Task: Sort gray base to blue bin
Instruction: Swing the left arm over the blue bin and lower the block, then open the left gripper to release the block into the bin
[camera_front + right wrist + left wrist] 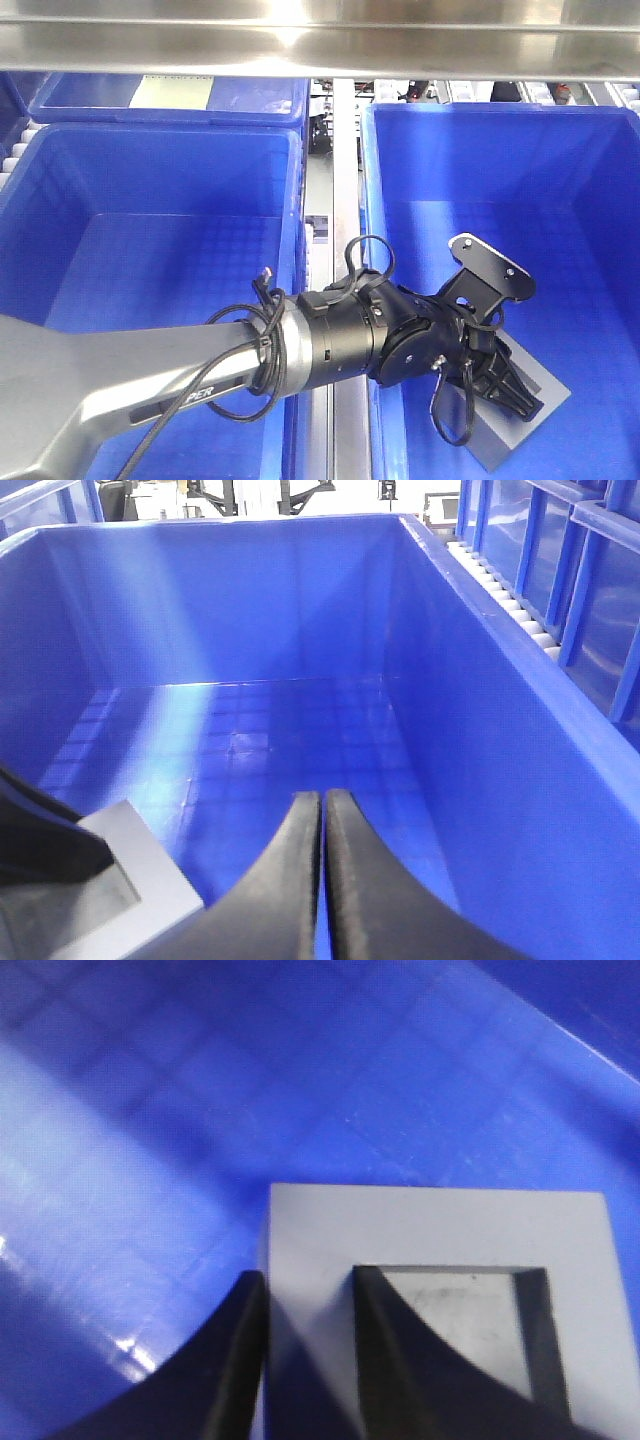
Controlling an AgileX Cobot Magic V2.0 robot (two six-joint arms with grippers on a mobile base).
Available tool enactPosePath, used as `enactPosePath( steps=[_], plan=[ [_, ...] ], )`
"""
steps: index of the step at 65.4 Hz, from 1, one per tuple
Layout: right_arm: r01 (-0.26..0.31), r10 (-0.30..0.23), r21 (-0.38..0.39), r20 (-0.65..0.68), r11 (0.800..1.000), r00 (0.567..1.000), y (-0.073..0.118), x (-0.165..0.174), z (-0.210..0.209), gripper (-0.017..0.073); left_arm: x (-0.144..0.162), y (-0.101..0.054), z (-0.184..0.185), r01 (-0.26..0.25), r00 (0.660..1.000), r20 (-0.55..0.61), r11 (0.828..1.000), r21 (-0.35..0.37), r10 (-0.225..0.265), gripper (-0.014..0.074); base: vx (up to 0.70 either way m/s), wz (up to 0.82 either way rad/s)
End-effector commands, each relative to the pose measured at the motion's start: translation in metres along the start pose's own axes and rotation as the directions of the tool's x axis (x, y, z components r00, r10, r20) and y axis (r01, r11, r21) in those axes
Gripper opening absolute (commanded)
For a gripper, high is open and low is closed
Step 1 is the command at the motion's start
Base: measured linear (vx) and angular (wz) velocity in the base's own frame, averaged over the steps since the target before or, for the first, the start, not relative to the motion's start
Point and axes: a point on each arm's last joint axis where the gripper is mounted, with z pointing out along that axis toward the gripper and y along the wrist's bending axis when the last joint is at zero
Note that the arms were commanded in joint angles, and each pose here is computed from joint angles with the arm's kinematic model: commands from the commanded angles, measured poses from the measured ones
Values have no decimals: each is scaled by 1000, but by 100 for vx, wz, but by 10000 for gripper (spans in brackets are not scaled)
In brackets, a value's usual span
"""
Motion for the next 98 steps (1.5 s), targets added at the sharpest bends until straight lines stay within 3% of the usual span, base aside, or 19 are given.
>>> enactPosePath(
  steps=[1,8,16,23,34,55,67,73,88,98],
  plan=[
    [12,-12,1,31,1000,999,0,-1,0,-5,-32,-6,-36,18,991,131,1000,24,-21,328,0,0],
    [12,-12,1,31,1000,999,0,-1,0,-5,-35,-7,-48,21,993,115,999,24,-24,405,0,0],
    [12,-12,1,32,1000,999,0,-1,0,-5,-35,-7,-65,24,997,74,1000,20,-25,386,0,0],
    [12,-12,1,32,1000,999,0,-1,0,-5,-33,-7,-86,15,990,137,1000,25,-18,280,0,0],
    [12,-12,1,32,1000,999,0,-1,0,-5,-21,-5,-125,6,965,263,999,36,-15,-12,0,0],
    [12,-12,1,32,1000,999,0,-1,0,-5,32,2,-212,-5,895,445,998,56,-21,-8,0,0],
    [12,-12,1,32,1000,999,0,-1,0,-5,78,8,-258,-7,868,495,998,64,-26,-8,0,0],
    [12,-12,1,32,1000,999,0,-1,0,-5,102,11,-284,-11,839,543,997,71,-29,-8,0,0],
    [12,-12,1,31,1000,999,0,-1,0,-5,157,19,-326,-21,785,619,996,84,-36,-8,0,0],
    [12,-12,1,31,1000,999,0,-1,0,-5,179,21,-343,-27,750,660,995,92,-40,-8,0,0]
  ],
)
